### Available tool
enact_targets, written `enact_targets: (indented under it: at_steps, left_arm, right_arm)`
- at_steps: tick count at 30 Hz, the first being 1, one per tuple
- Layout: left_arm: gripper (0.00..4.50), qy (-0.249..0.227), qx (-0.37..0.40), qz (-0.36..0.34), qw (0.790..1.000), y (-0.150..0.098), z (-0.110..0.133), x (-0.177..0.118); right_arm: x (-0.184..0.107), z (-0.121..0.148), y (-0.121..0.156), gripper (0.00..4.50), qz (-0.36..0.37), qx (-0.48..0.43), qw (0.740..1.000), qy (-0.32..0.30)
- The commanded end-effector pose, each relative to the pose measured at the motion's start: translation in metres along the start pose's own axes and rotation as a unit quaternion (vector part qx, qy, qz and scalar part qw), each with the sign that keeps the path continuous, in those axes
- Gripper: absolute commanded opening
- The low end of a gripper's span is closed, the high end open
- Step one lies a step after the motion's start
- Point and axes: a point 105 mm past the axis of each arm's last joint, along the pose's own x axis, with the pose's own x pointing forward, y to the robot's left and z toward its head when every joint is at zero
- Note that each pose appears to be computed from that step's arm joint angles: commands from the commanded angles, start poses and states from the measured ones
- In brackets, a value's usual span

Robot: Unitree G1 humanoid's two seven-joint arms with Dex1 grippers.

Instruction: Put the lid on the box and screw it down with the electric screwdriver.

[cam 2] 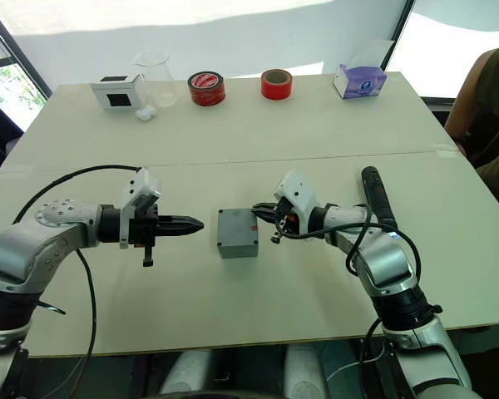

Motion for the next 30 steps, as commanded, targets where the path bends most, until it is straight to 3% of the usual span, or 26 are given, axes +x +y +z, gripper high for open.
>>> enact_targets:
  at_steps: [1,4,12,14,18,21,24,30]
  left_arm:
    - [0.00,-0.009,0.024,-0.007,1.000,-0.003,0.009,0.001]
    - [0.00,-0.012,0.024,-0.008,1.000,-0.003,0.009,0.002]
    - [0.00,-0.036,0.025,-0.014,0.999,-0.005,0.015,0.007]
    - [0.00,-0.047,0.027,-0.015,0.998,-0.006,0.020,0.007]
    - [0.00,-0.064,0.040,-0.026,0.997,-0.012,0.032,0.009]
    - [0.00,-0.063,0.077,-0.047,0.994,-0.022,0.039,0.015]
    - [0.00,-0.083,0.100,-0.060,0.990,-0.030,0.050,0.022]
    - [0.00,-0.097,0.116,-0.079,0.985,-0.046,0.053,0.033]
  right_arm:
    - [-0.002,0.005,0.002,0.11,0.001,-0.010,1.000,-0.009]
    - [-0.003,0.008,-0.001,0.87,-0.005,-0.002,1.000,-0.014]
    - [-0.019,0.023,-0.015,4.10,-0.033,0.009,0.999,-0.031]
    - [-0.029,0.035,-0.023,4.48,-0.051,0.035,0.997,-0.050]
    - [-0.063,0.050,-0.054,4.48,-0.120,0.098,0.987,-0.048]
    - [-0.116,0.039,-0.094,4.48,-0.224,0.116,0.966,0.058]
    - [-0.150,0.035,-0.104,4.48,-0.262,0.141,0.945,0.137]
    - [-0.184,-0.002,-0.115,4.48,-0.301,0.181,0.899,0.263]
